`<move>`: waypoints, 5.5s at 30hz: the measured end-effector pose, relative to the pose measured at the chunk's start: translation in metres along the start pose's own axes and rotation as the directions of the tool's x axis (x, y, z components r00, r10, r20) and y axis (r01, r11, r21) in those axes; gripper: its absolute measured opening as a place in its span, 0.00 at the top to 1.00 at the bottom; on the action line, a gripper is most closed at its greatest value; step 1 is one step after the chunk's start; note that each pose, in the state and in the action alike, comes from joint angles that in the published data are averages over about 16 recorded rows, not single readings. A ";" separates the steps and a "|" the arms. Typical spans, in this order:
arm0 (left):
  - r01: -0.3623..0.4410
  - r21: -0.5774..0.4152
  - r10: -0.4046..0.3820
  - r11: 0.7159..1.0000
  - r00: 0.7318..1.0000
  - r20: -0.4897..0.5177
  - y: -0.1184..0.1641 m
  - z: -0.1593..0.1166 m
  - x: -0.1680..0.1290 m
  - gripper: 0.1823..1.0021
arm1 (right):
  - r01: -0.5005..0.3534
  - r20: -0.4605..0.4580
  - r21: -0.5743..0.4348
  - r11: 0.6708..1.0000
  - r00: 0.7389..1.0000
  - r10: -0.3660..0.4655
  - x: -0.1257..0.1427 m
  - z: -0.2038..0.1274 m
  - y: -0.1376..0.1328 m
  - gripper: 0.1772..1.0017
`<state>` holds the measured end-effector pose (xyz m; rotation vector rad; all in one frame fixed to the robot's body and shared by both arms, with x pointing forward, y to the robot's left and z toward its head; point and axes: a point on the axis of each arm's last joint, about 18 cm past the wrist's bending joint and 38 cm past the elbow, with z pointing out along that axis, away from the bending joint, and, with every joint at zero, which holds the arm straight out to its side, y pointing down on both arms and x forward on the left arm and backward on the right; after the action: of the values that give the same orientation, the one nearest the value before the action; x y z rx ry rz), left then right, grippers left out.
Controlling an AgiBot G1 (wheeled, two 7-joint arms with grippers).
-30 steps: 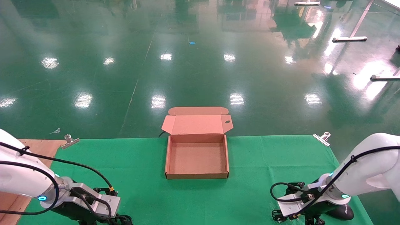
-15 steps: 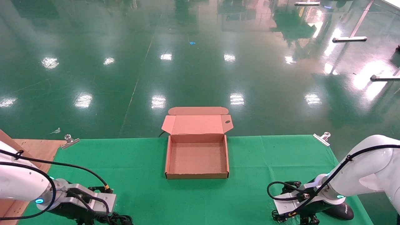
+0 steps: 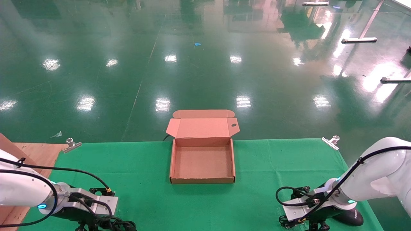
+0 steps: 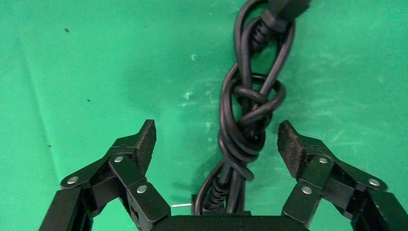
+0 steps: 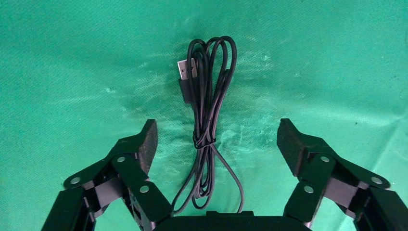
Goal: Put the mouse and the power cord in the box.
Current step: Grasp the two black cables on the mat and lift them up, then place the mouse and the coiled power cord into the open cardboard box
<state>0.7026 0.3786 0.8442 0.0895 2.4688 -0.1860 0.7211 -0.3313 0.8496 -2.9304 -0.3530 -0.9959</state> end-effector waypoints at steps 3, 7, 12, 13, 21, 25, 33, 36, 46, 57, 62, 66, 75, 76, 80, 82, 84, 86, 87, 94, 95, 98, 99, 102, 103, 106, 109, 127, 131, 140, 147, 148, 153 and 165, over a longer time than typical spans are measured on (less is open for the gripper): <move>-0.002 0.006 0.002 1.000 1.000 -0.011 0.000 -0.001 0.002 0.10 | -0.001 0.003 0.002 1.000 1.000 0.001 0.000 0.000 0.000 0.11; -0.004 0.019 0.005 1.000 0.999 -0.033 0.000 -0.004 0.006 0.17 | -0.001 0.009 0.006 1.000 1.000 0.001 -0.001 -0.001 0.000 0.17; -0.005 0.039 0.007 0.999 0.998 -0.062 -0.002 -0.007 0.011 0.28 | 0.000 0.018 0.008 1.000 1.000 0.000 -0.003 -0.001 0.000 0.28; -0.004 0.043 0.007 0.999 0.998 -0.067 -0.002 -0.007 0.012 0.31 | 0.001 0.019 0.008 1.000 1.000 -0.001 -0.004 -0.001 0.000 0.31; -0.001 0.062 0.007 0.998 0.996 -0.092 -0.004 -0.008 0.017 0.54 | 0.002 0.028 0.008 1.000 1.000 -0.002 -0.008 -0.001 0.003 0.55; -0.002 0.063 0.008 0.998 0.995 -0.097 -0.006 -0.007 0.018 0.63 | 0.002 0.030 0.009 1.000 1.000 -0.002 -0.010 0.001 0.004 0.65; -0.004 0.065 0.011 0.998 0.995 -0.103 -0.008 -0.007 0.018 0.78 | -0.003 0.024 0.015 1.000 1.000 0.003 -0.011 0.001 0.006 0.83; -0.006 0.069 0.013 0.998 0.995 -0.103 -0.009 -0.010 0.015 0.80 | -0.006 0.016 0.021 1.000 1.000 0.006 -0.009 -0.002 0.007 0.87; -0.035 0.103 0.043 0.994 0.996 -0.078 -0.017 -0.046 -0.008 0.82 | -0.008 -0.059 0.071 0.997 0.998 0.013 0.023 -0.046 0.009 0.94; -0.132 0.163 0.127 0.978 0.991 0.042 -0.057 -0.122 -0.067 0.83 | 0.049 -0.214 0.156 0.987 0.977 -0.015 0.088 -0.140 -0.013 0.94; -0.188 0.193 0.165 0.963 0.978 0.128 -0.089 -0.161 -0.098 0.83 | 0.093 -0.280 0.178 0.980 0.959 -0.040 0.116 -0.177 -0.039 0.94; -0.233 0.217 0.192 0.948 0.962 0.194 -0.117 -0.188 -0.118 0.83 | 0.128 -0.325 0.189 0.974 0.944 -0.061 0.136 -0.199 -0.062 0.94; -0.304 0.261 0.226 0.916 0.930 0.289 -0.164 -0.221 -0.142 0.83 | 0.199 -0.402 0.205 0.958 0.910 -0.103 0.164 -0.228 -0.112 0.94; -0.307 0.265 0.227 0.914 0.928 0.294 -0.167 -0.222 -0.143 0.83 | 0.205 -0.407 0.207 0.957 0.907 -0.106 0.166 -0.229 -0.116 0.94; -0.322 0.272 0.234 0.907 0.922 0.308 -0.174 -0.220 -0.146 0.83 | 0.223 -0.424 0.213 0.951 0.898 -0.116 0.170 -0.232 -0.129 0.94; -0.332 0.266 0.244 0.905 0.917 0.316 -0.176 -0.216 -0.147 0.83 | 0.228 -0.430 0.214 0.950 0.895 -0.118 0.171 -0.232 -0.134 0.94; -0.348 0.253 0.258 0.903 0.908 0.329 -0.178 -0.210 -0.149 0.83 | 0.230 -0.436 0.214 0.949 0.892 -0.118 0.172 -0.233 -0.137 0.94; -0.368 0.232 0.273 0.900 0.893 0.357 -0.179 -0.201 -0.153 0.83 | 0.231 -0.442 0.214 0.949 0.889 -0.117 0.174 -0.233 -0.140 0.94; -0.377 0.222 0.279 0.899 0.885 0.373 -0.180 -0.195 -0.156 0.83 | 0.232 -0.445 0.213 0.949 0.888 -0.117 0.174 -0.233 -0.140 0.94; -0.403 0.126 0.291 0.906 0.812 0.506 -0.184 -0.141 -0.173 0.83 | 0.233 -0.449 0.208 0.950 0.886 -0.119 0.175 -0.233 -0.141 0.94; -0.400 0.115 0.286 0.910 0.802 0.525 -0.185 -0.131 -0.175 0.83 | 0.233 -0.447 0.207 0.950 0.886 -0.120 0.175 -0.232 -0.140 0.94; -0.378 0.097 0.257 0.921 0.775 0.578 -0.189 -0.103 -0.175 0.83 | 0.234 -0.439 0.209 0.950 0.890 -0.122 0.172 -0.230 -0.138 0.94; -0.368 0.095 0.244 0.925 0.767 0.593 -0.191 -0.093 -0.174 0.83 | 0.234 -0.434 0.210 0.949 0.892 -0.124 0.171 -0.229 -0.138 0.94; -0.331 0.100 0.202 0.938 0.760 0.618 -0.194 -0.065 -0.167 0.83 | 0.233 -0.417 0.215 0.948 0.900 -0.127 0.167 -0.224 -0.135 0.94; -0.321 0.102 0.191 0.942 0.759 0.622 -0.196 -0.057 -0.164 0.83 | 0.232 -0.411 0.216 0.948 0.903 -0.127 0.166 -0.222 -0.134 0.94; -0.293 0.116 0.160 0.949 0.767 0.622 -0.201 -0.033 -0.152 0.83 | 0.227 -0.394 0.221 0.948 0.910 -0.126 0.162 -0.214 -0.130 0.94; -0.276 0.127 0.144 0.953 0.778 0.611 -0.205 -0.013 -0.139 0.83 | 0.221 -0.380 0.225 0.949 0.917 -0.123 0.158 -0.206 -0.126 0.94; -0.238 0.119 0.130 0.964 0.811 0.571 -0.213 0.022 -0.113 0.80 | 0.191 -0.349 0.237 0.953 0.932 -0.100 0.146 -0.170 -0.115 0.94; -0.237 0.118 0.129 0.964 0.811 0.571 -0.214 0.022 -0.113 0.76 | 0.194 -0.352 0.239 0.951 0.931 -0.102 0.147 -0.169 -0.118 0.94; -0.234 0.117 0.129 0.965 0.815 0.565 -0.212 0.018 -0.116 0.59 | 0.223 -0.372 0.246 0.943 0.920 -0.120 0.153 -0.176 -0.133 0.94; -0.200 0.121 0.099 0.972 0.822 0.560 -0.189 0.004 -0.125 0.40 | 0.255 -0.430 0.230 0.939 0.892 -0.137 0.164 -0.177 -0.153 0.94; -0.193 0.123 0.092 0.973 0.824 0.559 -0.184 0.001 -0.126 0.37 | 0.260 -0.442 0.225 0.939 0.886 -0.139 0.166 -0.175 -0.156 0.94; -0.152 0.144 0.047 0.978 0.830 0.555 -0.153 -0.013 -0.130 0.25 | 0.279 -0.504 0.199 0.940 0.851 -0.146 0.174 -0.166 -0.171 0.94; -0.109 0.225 -0.035 0.968 0.832 0.554 -0.097 -0.036 -0.121 0.05 | 0.286 -0.561 0.167 0.944 0.815 -0.148 0.170 -0.124 -0.194 0.94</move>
<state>0.7654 0.2859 0.9580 0.1658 1.8475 -0.4405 0.7348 -0.1194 1.0415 -2.2864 -0.7304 -1.6180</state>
